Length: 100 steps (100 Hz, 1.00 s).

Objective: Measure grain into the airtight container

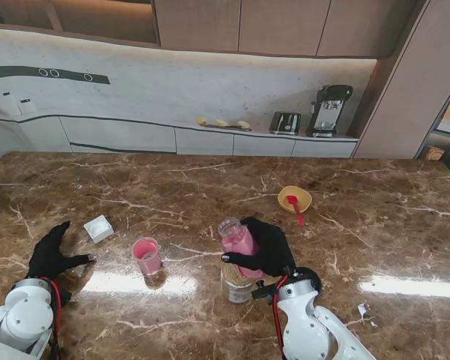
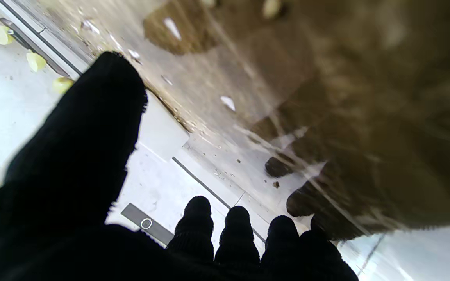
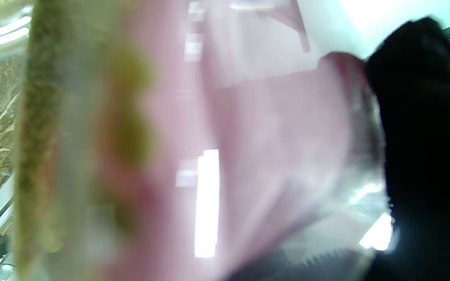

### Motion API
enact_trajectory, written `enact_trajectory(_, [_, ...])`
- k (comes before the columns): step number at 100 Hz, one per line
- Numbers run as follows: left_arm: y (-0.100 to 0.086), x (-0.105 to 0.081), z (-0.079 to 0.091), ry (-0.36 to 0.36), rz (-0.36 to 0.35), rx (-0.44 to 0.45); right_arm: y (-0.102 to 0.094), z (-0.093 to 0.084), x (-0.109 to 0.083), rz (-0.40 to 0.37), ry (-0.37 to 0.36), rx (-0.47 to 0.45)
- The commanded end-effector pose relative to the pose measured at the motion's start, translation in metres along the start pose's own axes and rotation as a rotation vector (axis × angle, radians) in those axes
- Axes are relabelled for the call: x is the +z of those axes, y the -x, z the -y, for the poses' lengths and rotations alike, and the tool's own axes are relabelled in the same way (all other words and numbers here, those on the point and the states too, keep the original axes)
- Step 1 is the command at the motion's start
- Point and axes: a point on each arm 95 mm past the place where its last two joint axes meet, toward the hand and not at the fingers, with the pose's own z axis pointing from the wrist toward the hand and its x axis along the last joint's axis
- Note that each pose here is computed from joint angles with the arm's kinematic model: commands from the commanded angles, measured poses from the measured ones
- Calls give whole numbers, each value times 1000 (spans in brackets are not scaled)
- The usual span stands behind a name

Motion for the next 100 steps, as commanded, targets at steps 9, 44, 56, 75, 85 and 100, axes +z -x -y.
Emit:
enact_trajectory(9, [3, 7, -8, 49, 28, 17, 4, 7, -3, 22, -29, -2])
enact_trajectory(44, [-3, 12, -18, 119, 41, 65, 5, 7, -4, 26, -32, -4])
enact_trajectory(56, [-4, 12, -22, 135, 49, 83, 6, 7, -4, 26, -33, -4])
enact_trajectory(75, [-2, 13, -27, 136, 61, 79, 6, 6, -5, 26, -32, -5])
enact_trajectory(85, [-3, 14, -29, 142, 59, 76, 6, 5, -5, 27, -31, -5])
enact_trajectory(100, [-7, 17, -31, 155, 50, 81, 7, 5, -5, 27, -29, -7])
